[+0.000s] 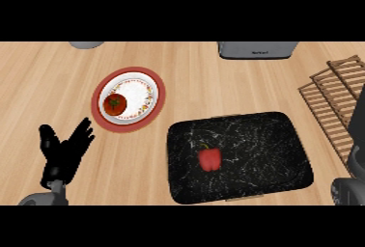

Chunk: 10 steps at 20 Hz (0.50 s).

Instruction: Pick the croissant from the tray and place it in the tiered shelf

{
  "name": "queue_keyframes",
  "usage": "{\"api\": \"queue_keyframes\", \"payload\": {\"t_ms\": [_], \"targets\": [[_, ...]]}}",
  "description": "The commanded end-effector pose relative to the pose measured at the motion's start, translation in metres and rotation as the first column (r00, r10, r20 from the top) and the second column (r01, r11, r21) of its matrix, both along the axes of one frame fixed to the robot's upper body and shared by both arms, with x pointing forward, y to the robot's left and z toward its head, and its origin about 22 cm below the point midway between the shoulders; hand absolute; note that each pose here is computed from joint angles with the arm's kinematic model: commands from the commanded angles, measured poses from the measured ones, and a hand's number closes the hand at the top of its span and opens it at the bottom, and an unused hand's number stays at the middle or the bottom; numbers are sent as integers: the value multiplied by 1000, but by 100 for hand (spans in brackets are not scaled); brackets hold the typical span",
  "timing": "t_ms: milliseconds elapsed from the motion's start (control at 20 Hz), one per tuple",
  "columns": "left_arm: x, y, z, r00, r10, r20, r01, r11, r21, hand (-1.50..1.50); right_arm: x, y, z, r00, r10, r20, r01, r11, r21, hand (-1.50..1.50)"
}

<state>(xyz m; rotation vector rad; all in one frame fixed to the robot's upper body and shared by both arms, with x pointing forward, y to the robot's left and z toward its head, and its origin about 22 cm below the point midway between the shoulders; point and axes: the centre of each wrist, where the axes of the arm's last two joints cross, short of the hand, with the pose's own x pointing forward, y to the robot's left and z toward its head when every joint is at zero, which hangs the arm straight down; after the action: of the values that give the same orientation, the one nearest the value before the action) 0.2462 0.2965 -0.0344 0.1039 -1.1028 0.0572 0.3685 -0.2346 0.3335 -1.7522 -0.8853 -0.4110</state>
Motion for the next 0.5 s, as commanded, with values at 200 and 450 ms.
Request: {"api": "queue_keyframes", "payload": {"t_ms": [200, 450], "targets": [[1, -4, 7, 1000, -13, 7, 13, 1000, 4, 0, -27, -36, 35, 989, -89, -120, 105, 986, 131, 150], [11, -7, 10, 1000, 1, -7, -1, 1000, -15, 0, -30, -85, 16, 984, -39, -171, 69, 983, 172, 150]]}}
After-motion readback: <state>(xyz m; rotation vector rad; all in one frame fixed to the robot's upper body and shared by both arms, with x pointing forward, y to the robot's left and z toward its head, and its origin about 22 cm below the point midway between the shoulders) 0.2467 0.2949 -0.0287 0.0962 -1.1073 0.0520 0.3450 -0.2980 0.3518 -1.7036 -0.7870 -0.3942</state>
